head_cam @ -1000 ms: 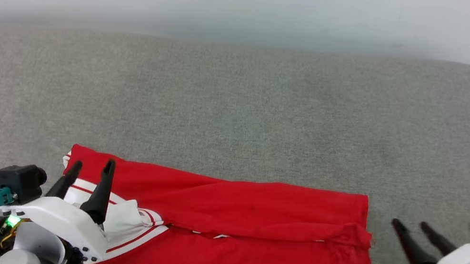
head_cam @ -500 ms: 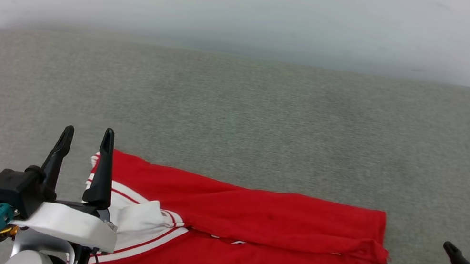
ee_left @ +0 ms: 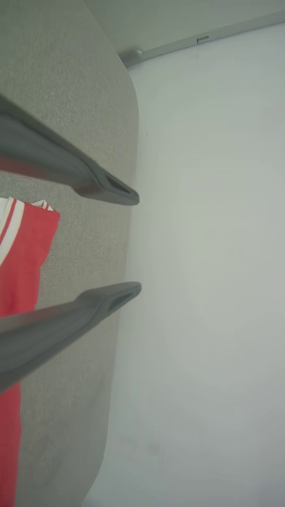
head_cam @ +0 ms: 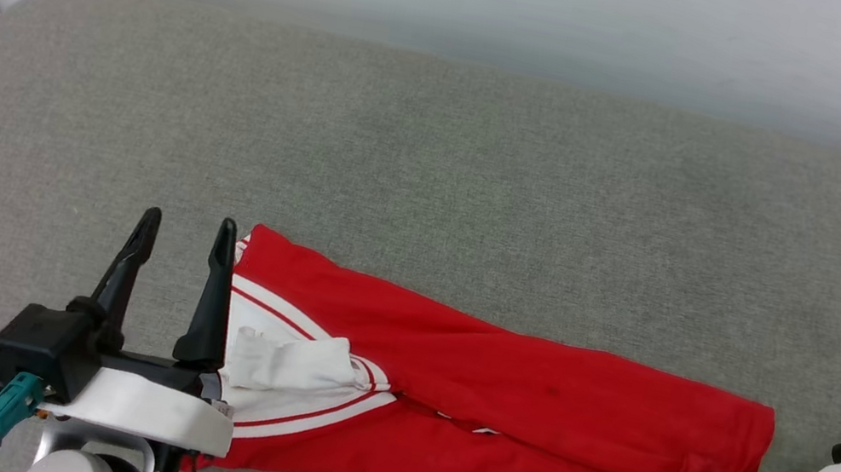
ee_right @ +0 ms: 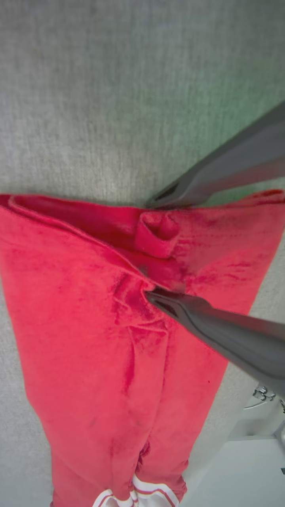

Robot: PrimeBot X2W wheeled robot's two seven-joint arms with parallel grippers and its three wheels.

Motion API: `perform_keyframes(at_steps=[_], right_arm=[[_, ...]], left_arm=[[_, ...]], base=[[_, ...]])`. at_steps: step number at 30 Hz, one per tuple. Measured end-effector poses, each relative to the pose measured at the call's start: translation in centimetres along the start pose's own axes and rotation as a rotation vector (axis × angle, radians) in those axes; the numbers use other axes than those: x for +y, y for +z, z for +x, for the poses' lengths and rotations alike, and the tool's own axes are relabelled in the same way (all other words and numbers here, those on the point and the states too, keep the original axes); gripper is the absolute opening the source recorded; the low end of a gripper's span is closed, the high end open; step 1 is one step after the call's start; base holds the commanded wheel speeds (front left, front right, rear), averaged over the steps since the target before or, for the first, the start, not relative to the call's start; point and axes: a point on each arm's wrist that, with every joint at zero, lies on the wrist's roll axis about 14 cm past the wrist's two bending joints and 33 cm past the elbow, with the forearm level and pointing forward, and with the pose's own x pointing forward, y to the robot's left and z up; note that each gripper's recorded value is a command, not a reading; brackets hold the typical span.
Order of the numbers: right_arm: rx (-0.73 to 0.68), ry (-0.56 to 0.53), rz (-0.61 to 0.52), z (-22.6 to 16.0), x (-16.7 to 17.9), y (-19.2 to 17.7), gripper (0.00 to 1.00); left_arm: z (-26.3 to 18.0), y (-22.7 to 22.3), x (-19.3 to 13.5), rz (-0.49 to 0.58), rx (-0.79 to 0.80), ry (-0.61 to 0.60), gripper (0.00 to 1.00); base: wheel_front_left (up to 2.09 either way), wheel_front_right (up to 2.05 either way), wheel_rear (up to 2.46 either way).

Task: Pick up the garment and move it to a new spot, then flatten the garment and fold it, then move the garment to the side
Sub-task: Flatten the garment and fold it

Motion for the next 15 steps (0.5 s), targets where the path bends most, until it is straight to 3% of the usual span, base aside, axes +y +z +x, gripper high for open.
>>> perform_keyframes(at_steps=[5,6,7,8,15], right_arm=[[0.092,0.021,-0.006,1.4,0.6,-1.0,1.00],[0.098,0.025,-0.004,1.5,0.6,-1.0,0.76],[0.106,0.024,-0.010,1.6,0.6,-1.1,0.29],[0.109,0.023,-0.018,1.6,0.6,-1.0,0.00],[0.073,0.038,-0.069,1.0,1.6,-0.2,0.00]], left_arm=[[0.1,-0.5,0.5,0.003,0.014,0.019,1.00],[0.2,-0.6,0.5,0.003,0.016,0.019,1.00],[0.2,-0.6,0.4,0.003,0.016,0.017,1.00],[0.3,-0.7,0.3,0.002,0.017,0.015,1.00],[0.2,-0.7,-0.4,-0.001,0.023,-0.008,1.00]], base=[[0.00,0.00,0.00],[0.00,0.00,0.00],[0.00,0.00,0.00],[0.00,0.00,0.00],[0.00,0.00,0.00]])
